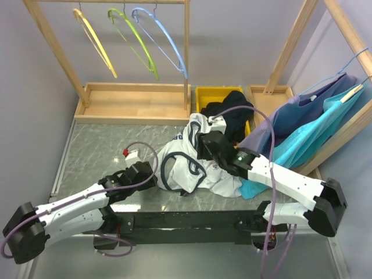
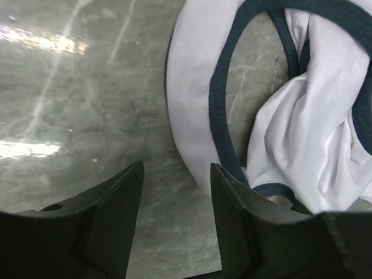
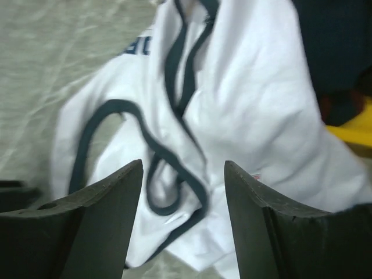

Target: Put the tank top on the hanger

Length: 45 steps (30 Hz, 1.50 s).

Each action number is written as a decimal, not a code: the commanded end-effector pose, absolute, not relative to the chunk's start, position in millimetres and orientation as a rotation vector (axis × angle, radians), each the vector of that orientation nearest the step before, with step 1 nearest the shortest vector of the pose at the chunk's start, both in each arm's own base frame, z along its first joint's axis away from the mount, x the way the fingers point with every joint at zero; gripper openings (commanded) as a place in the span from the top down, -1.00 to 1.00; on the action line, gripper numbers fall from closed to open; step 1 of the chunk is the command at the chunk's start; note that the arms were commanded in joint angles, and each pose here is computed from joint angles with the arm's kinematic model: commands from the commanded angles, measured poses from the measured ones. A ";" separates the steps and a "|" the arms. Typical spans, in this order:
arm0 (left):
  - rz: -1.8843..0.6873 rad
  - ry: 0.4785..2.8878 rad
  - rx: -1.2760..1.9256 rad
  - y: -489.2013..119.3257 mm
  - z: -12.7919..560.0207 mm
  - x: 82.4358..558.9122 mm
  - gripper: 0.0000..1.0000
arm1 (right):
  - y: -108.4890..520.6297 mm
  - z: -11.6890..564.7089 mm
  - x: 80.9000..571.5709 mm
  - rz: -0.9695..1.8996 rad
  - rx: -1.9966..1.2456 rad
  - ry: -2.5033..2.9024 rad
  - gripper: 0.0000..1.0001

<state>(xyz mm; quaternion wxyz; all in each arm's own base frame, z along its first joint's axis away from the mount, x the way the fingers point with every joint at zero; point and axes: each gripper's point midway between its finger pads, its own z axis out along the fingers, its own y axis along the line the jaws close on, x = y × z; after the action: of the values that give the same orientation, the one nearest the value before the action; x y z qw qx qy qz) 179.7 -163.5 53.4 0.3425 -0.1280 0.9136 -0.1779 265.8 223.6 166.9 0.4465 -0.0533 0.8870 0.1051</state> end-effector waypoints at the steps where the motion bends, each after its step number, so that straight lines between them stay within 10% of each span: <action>1: -0.609 2.330 -0.362 -197.7 62.1 189.0 -0.15 | 237.5 147.2 260.2 0.386 -0.071 2.180 -0.28; 8: -0.508 2.334 -0.381 -206.1 48.5 194.6 -0.06 | 262.2 120.6 258.2 0.458 -0.178 2.195 -0.25; 15: -0.427 2.296 -0.467 -199.6 45.9 201.2 0.81 | 273.7 95.1 261.0 0.433 -0.190 2.266 -0.18; 20: -0.412 2.244 -0.510 -187.8 56.3 203.4 0.98 | 268.3 70.3 269.2 0.320 -0.164 2.305 -0.06; 26: -0.367 2.157 -0.581 -167.5 92.5 208.6 0.98 | 260.7 84.7 276.9 0.242 -0.099 2.295 0.78; 45: -0.690 1.304 -0.586 -94.9 535.5 221.1 0.98 | 240.7 520.9 282.7 0.579 0.021 1.615 1.00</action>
<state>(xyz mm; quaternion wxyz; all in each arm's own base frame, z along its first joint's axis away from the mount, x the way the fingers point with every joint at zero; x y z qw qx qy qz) 224.0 -113.7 448.6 0.6358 -0.2899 0.6400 -0.3195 286.2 259.0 443.4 0.6061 0.0066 0.7525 0.2576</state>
